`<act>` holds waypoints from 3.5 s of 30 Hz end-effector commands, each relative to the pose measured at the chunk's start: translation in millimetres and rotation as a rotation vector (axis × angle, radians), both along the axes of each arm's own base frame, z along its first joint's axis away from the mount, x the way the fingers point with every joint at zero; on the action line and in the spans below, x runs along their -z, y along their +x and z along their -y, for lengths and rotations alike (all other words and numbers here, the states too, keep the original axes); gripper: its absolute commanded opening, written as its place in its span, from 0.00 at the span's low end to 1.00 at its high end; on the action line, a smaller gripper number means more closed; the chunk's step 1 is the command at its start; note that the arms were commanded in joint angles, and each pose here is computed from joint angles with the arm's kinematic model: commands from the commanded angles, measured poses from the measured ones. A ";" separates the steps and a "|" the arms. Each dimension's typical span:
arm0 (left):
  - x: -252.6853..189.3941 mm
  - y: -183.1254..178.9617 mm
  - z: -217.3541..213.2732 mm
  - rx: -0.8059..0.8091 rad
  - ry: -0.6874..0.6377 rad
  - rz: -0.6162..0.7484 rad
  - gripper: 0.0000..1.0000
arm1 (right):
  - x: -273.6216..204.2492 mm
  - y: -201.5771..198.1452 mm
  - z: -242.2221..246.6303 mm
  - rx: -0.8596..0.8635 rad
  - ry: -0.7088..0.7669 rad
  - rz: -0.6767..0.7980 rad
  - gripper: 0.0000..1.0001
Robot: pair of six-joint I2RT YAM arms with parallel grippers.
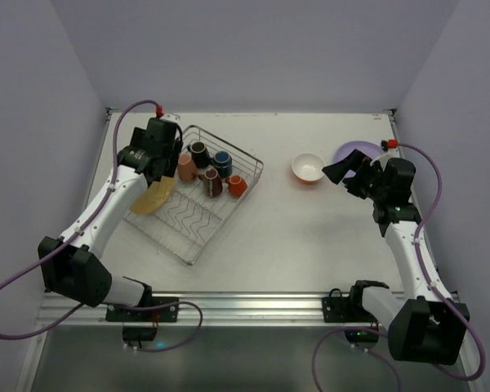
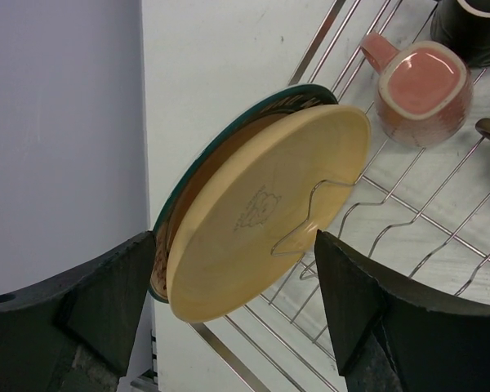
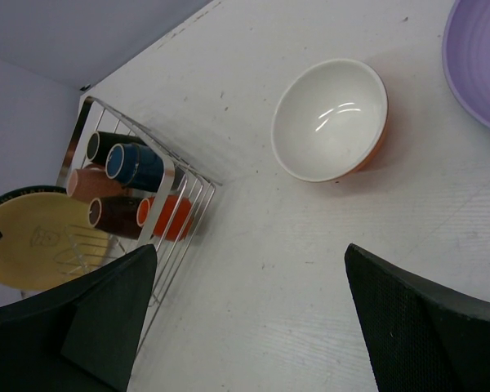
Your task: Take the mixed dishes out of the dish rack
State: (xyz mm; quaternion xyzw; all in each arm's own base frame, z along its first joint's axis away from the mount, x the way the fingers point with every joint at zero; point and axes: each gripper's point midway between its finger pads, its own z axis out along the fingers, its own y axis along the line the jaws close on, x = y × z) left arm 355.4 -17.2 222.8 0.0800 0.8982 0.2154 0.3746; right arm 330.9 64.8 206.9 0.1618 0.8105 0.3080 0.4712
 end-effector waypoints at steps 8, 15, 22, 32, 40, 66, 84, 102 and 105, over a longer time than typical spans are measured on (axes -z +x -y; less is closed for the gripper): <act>15.5 -2.5 -19.3 -0.040 0.084 -0.037 0.77 | -19.0 -0.4 -4.7 -0.040 -0.002 0.069 0.99; 39.7 -10.5 -24.2 -0.053 0.088 -0.086 0.73 | -23.4 -2.5 -5.8 -0.045 -0.001 0.085 0.99; 33.6 -12.2 -28.3 -0.052 0.104 -0.072 0.70 | -26.1 -4.7 -8.2 -0.060 0.002 0.100 0.99; 40.9 -13.3 -22.3 0.003 0.095 -0.077 0.66 | -26.1 -5.5 -11.0 -0.077 0.011 0.101 0.99; 41.3 -16.3 -13.6 0.041 0.117 -0.071 0.54 | -27.2 -6.3 -10.5 -0.072 0.008 0.109 0.99; 40.2 -22.0 17.1 0.173 0.069 -0.055 0.51 | -26.9 -6.5 -12.4 -0.081 0.019 0.109 0.99; 50.1 -24.1 25.2 0.217 0.037 -0.074 0.57 | -28.2 -7.0 -15.1 -0.094 0.031 0.117 0.99; 33.3 -18.8 7.3 0.117 0.226 -0.045 0.47 | -27.6 -7.5 -17.4 -0.107 0.041 0.115 0.99; 31.6 -18.3 2.4 0.090 0.256 -0.041 0.47 | -26.8 -7.5 -17.9 -0.110 0.043 0.115 0.99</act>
